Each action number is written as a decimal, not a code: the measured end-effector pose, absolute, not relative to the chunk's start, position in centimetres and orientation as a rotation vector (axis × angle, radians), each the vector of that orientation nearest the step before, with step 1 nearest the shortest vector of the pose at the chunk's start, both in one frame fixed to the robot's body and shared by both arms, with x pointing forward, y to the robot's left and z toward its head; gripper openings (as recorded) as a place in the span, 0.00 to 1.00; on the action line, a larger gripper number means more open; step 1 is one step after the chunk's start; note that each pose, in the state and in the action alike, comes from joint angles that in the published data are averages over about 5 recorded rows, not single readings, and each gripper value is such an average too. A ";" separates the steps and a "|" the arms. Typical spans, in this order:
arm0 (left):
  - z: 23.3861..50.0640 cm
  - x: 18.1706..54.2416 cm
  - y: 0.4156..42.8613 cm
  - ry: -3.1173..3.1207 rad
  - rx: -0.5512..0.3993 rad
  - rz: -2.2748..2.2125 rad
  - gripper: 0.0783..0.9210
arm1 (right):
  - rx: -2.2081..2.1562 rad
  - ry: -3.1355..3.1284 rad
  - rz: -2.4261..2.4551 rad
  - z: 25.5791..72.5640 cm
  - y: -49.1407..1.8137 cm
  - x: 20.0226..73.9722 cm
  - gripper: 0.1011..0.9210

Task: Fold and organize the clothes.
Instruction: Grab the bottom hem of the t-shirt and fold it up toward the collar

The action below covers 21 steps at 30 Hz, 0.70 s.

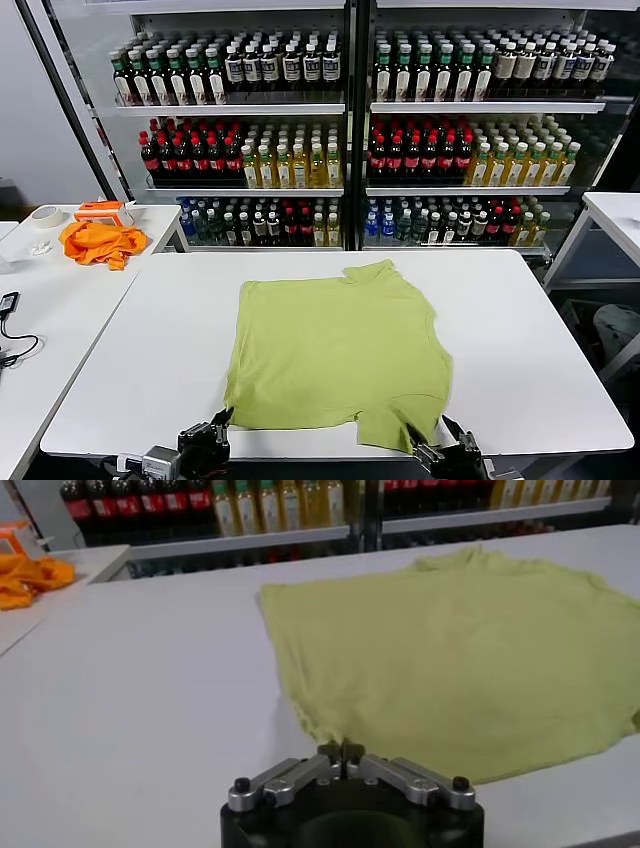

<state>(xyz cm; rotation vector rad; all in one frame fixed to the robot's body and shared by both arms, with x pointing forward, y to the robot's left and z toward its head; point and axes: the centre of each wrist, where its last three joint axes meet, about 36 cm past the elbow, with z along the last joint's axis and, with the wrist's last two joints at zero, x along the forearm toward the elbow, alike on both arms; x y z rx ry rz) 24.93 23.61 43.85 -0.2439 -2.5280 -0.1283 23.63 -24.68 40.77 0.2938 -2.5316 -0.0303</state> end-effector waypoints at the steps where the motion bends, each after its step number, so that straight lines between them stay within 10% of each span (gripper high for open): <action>1: 43.8 24.9 23.6 -2.529 -0.245 -0.128 0.01 | 0.291 -2.528 -0.034 40.8 -24.6 23.6 0.42; 12: 43.7 24.8 23.1 -2.534 -0.259 -0.120 0.01 | 0.283 -2.516 -0.063 40.9 -24.4 23.7 0.04; 21: 43.5 24.9 23.3 -2.541 -0.256 -0.129 0.01 | 0.310 -2.512 -0.061 42.7 -24.7 23.3 0.00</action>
